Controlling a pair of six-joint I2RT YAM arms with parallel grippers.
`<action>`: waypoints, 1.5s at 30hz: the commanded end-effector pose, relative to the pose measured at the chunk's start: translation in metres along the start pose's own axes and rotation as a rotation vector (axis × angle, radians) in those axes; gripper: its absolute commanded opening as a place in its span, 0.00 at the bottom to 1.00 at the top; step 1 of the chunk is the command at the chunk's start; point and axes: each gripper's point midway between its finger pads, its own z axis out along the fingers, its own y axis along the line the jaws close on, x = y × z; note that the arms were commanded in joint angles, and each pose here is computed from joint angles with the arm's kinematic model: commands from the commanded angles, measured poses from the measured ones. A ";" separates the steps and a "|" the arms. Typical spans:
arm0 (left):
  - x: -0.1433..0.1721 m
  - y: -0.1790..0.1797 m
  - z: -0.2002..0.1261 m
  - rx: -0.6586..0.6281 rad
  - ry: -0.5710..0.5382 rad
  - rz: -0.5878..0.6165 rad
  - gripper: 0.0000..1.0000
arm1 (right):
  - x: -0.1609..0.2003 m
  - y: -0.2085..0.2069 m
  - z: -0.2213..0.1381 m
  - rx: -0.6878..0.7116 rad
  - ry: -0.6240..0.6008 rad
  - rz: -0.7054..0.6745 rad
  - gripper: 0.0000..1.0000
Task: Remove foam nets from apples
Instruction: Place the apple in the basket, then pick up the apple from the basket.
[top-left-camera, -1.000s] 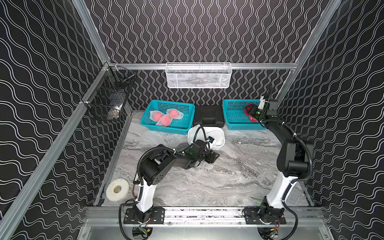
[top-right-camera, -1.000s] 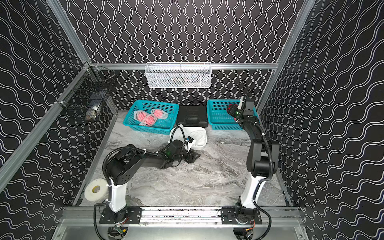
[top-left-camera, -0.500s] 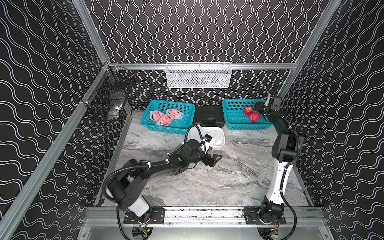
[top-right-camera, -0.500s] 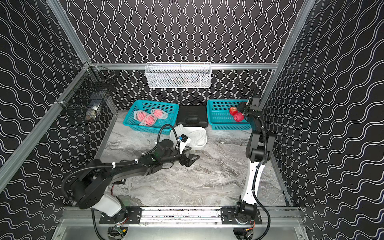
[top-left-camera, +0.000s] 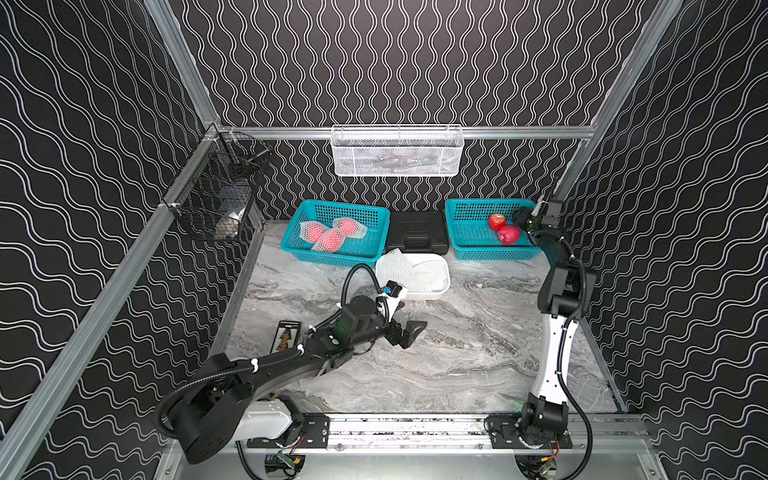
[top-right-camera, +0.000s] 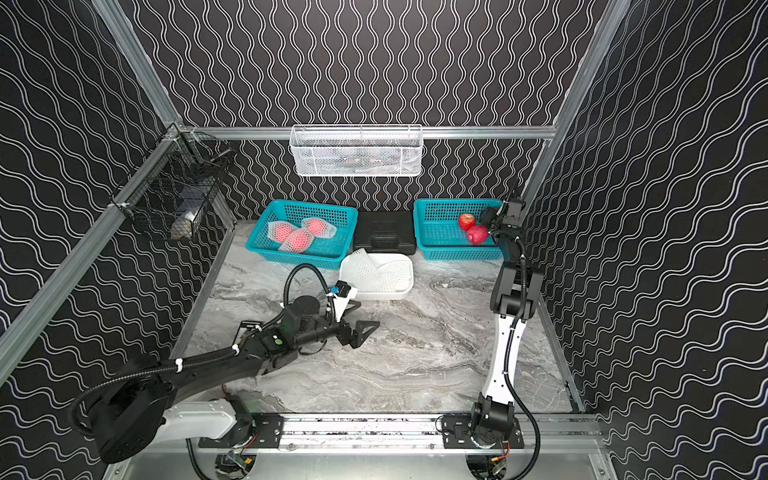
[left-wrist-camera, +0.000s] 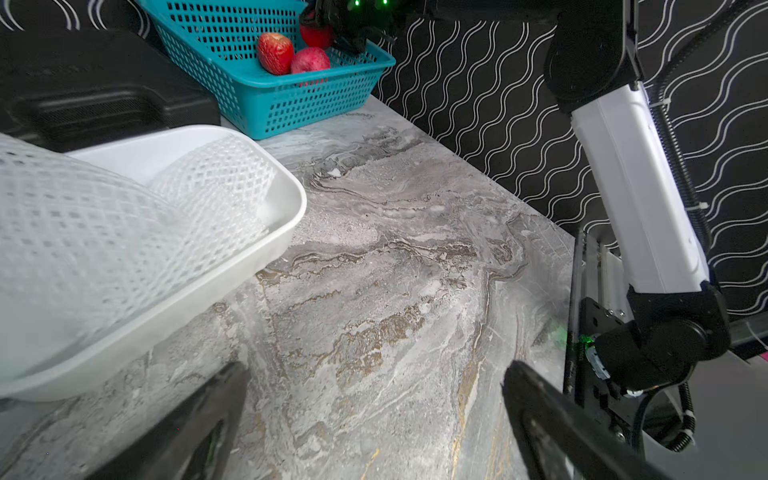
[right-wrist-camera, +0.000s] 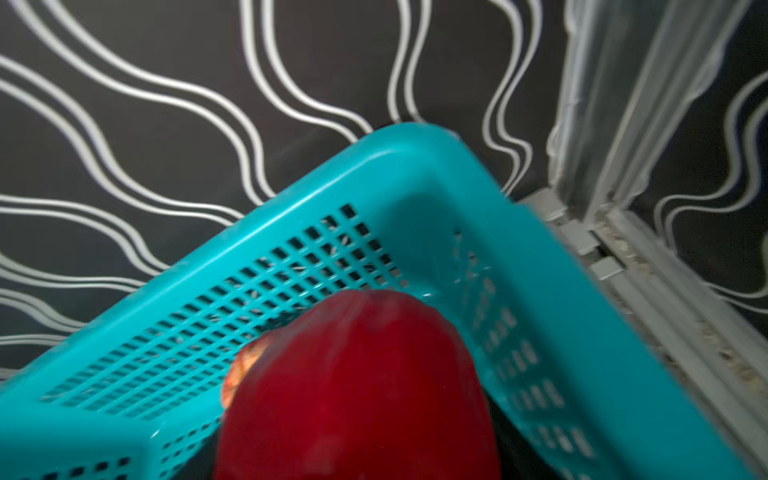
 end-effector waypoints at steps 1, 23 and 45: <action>-0.009 0.010 -0.006 -0.073 -0.039 0.042 0.99 | -0.010 -0.002 0.004 0.005 -0.060 0.010 0.79; -0.071 0.036 -0.011 -0.211 -0.168 0.137 0.99 | -0.067 0.092 -0.115 -0.167 -0.206 -0.071 0.93; -0.133 0.288 -0.040 -0.779 0.077 -0.198 0.94 | 0.119 0.292 -0.307 -0.606 -0.135 -0.131 0.97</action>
